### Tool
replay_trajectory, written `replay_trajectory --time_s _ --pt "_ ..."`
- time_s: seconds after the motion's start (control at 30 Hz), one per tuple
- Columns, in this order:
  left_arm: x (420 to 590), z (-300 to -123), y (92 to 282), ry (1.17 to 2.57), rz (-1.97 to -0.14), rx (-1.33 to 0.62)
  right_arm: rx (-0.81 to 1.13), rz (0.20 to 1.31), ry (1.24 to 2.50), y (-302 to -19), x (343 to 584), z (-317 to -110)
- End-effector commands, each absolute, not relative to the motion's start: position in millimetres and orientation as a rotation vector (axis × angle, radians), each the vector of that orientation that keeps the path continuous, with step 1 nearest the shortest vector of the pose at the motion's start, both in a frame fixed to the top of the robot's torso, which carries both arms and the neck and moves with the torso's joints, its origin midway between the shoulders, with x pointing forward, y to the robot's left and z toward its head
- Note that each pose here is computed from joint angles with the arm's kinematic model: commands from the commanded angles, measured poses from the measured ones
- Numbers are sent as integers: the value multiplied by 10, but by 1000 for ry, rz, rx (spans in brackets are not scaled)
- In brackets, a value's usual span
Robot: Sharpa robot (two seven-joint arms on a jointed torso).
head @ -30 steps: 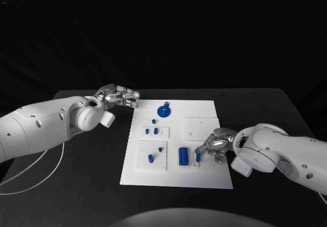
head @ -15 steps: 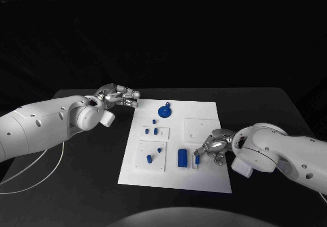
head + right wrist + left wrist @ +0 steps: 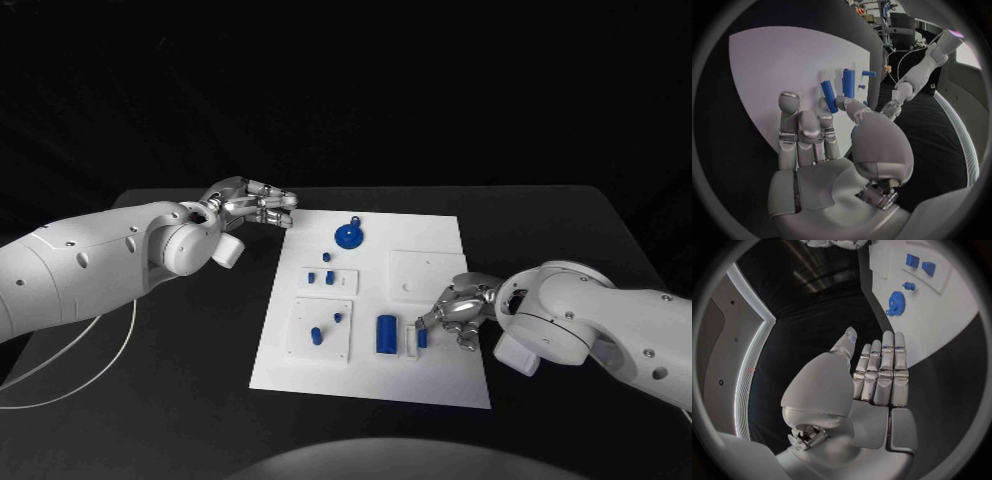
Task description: Assemble the parts on the task board
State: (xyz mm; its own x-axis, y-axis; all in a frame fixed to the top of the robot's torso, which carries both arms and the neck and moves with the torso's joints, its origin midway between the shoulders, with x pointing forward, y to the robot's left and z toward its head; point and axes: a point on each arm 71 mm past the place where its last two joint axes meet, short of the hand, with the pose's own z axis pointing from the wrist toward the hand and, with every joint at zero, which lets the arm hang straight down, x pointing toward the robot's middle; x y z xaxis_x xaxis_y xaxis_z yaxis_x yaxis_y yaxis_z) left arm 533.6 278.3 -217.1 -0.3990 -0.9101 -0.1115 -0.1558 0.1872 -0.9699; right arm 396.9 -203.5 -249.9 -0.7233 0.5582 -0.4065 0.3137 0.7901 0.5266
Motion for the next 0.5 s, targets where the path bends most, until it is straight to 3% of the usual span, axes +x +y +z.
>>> replay_trajectory --time_s 0.03,0.5 --pt "5330 -2175 2756 1726 -1292 -1006 659 595 2432 -2035 3954 -2479" --pt "5334 -2178 2741 1728 -1295 -1004 686 611 2515 -2021 3914 -2478"
